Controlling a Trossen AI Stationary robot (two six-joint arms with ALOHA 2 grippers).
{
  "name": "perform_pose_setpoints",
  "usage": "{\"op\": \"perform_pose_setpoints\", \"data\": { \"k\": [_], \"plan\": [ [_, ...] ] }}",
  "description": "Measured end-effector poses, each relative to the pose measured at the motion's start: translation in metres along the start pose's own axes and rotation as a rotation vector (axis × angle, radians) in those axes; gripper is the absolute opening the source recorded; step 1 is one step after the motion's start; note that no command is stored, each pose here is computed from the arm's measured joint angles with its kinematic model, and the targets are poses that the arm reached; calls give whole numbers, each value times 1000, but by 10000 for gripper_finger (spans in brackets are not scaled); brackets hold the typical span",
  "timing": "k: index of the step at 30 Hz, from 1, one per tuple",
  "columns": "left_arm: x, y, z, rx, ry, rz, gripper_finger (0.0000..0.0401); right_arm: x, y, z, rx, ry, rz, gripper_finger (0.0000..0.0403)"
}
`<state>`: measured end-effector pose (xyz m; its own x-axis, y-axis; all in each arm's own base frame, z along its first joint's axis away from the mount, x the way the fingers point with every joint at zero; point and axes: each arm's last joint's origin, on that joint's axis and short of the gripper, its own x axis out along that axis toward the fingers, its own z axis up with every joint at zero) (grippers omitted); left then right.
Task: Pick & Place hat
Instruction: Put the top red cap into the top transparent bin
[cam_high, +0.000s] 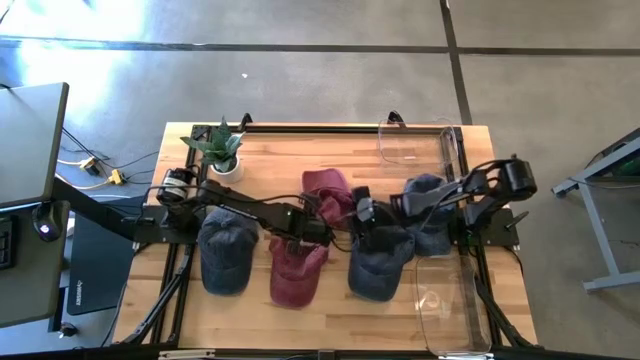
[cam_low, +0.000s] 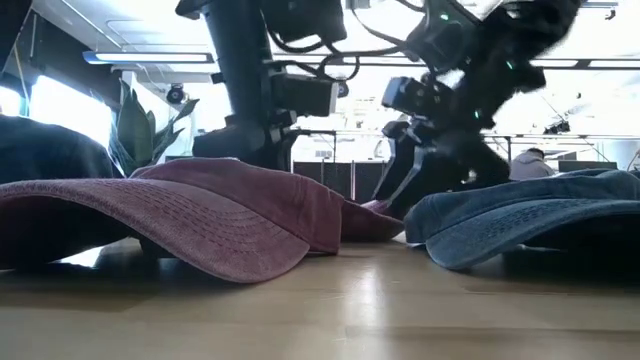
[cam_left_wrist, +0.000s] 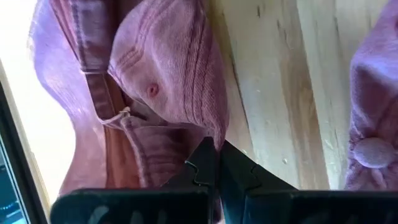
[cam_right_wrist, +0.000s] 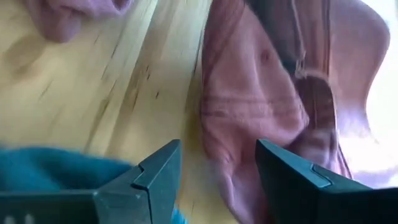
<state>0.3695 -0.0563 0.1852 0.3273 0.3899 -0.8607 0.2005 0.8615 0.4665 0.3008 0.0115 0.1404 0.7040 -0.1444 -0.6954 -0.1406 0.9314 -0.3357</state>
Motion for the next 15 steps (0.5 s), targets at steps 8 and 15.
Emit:
{"op": "perform_pose_setpoints", "data": {
  "k": [8,15],
  "plan": [
    [-2,3,5,2,-60,13,1,27,15,-10,-94,-29,-74,185],
    [-2,4,5,1,-56,59,1,41,11,-7,-149,16,-138,122]
  ]
}}
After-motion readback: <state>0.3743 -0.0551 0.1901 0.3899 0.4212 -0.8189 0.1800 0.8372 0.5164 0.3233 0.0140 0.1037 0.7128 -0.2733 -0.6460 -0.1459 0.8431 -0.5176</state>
